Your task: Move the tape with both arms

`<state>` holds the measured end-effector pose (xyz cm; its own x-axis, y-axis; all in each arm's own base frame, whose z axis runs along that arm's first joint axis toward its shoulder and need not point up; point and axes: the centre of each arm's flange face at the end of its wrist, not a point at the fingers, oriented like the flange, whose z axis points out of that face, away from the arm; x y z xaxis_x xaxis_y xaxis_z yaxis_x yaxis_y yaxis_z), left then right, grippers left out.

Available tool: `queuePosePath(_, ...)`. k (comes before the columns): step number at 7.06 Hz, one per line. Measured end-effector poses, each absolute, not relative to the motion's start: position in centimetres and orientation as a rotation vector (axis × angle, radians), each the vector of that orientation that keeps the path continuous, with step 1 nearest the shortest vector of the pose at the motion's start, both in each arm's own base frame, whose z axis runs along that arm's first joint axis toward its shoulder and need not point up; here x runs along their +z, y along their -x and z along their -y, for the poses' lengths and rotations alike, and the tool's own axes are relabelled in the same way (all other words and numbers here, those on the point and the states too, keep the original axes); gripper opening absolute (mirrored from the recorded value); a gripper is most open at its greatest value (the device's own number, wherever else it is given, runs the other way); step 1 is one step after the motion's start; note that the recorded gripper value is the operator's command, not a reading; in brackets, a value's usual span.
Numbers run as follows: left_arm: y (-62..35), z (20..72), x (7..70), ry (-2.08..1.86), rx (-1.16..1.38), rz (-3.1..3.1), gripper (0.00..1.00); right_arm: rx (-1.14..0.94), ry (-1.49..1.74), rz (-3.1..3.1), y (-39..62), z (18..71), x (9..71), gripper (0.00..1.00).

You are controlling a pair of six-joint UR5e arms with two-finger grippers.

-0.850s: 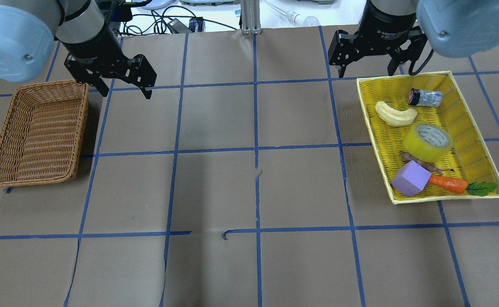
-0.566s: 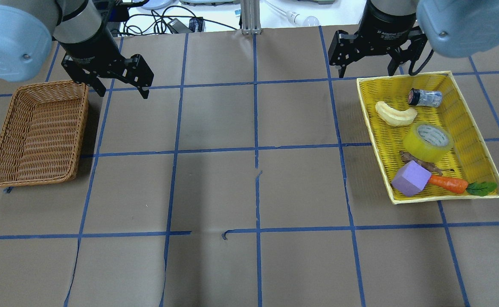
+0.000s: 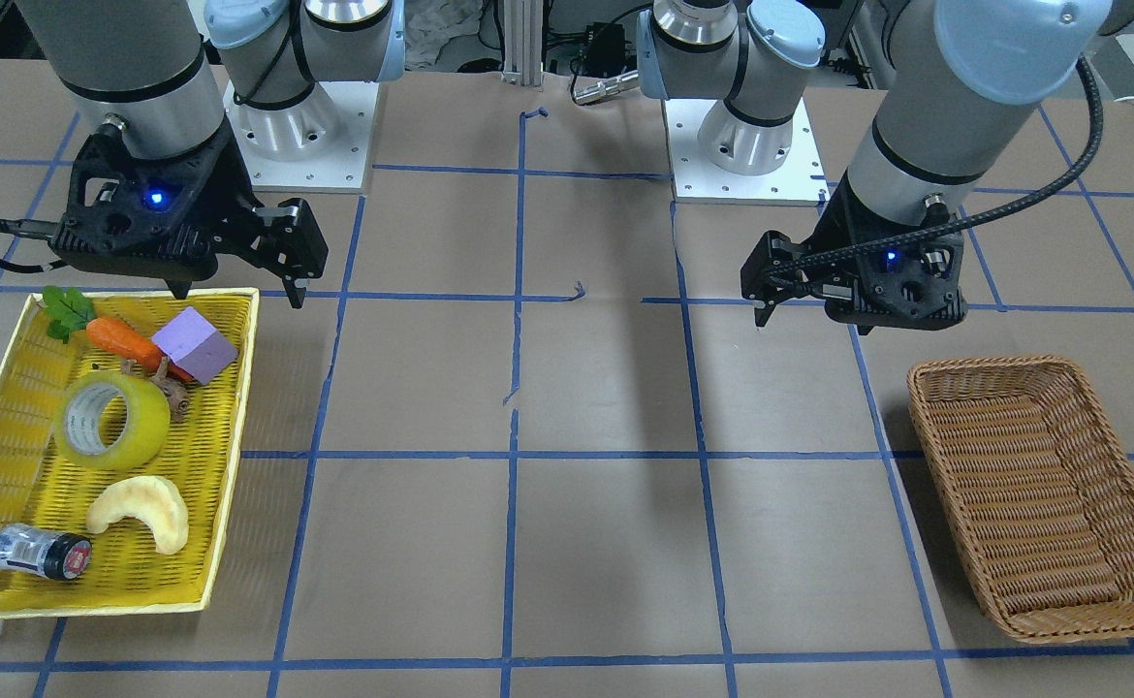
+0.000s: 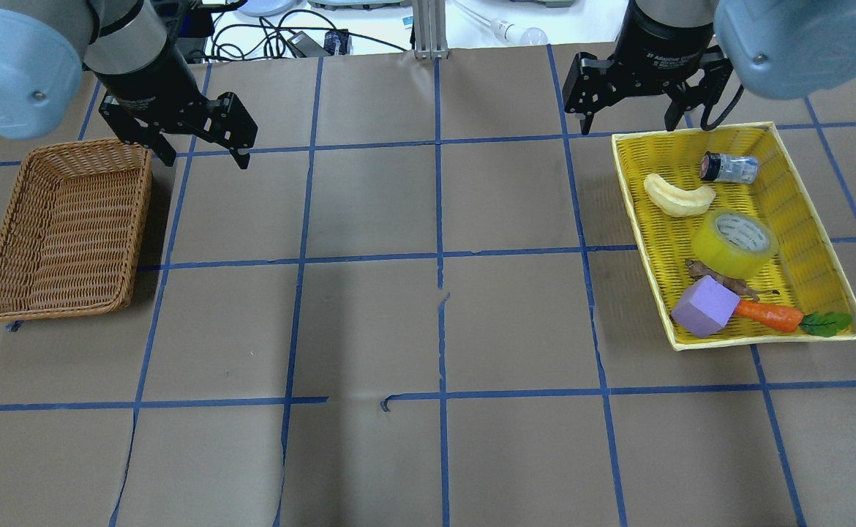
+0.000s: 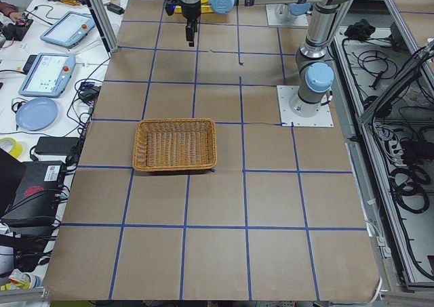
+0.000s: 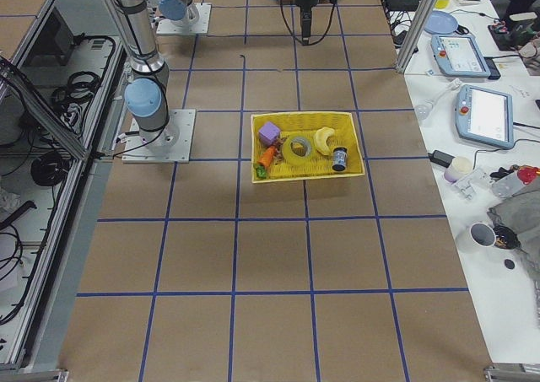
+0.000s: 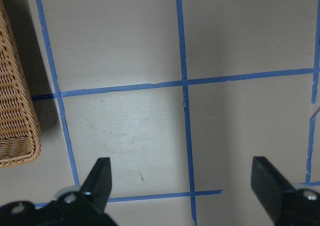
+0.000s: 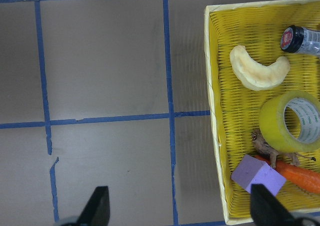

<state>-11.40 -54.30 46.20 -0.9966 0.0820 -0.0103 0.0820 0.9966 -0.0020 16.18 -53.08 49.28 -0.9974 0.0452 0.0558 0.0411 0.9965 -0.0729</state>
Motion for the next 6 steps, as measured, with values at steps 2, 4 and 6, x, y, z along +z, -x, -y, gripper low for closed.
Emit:
queuePosePath(2,11.93,54.23,46.28,-0.127,-0.005,-3.139,1.00,0.108,0.066,3.080,-16.18,53.10,49.17,1.00)
queuePosePath(4,12.11,54.39,46.16,-0.123,-0.002,-3.144,1.00,0.106,0.067,3.082,-16.16,53.12,49.12,1.00)
queuePosePath(6,12.16,54.45,46.03,-0.122,0.001,-3.146,1.00,0.106,0.068,3.082,-16.15,53.13,49.12,1.00)
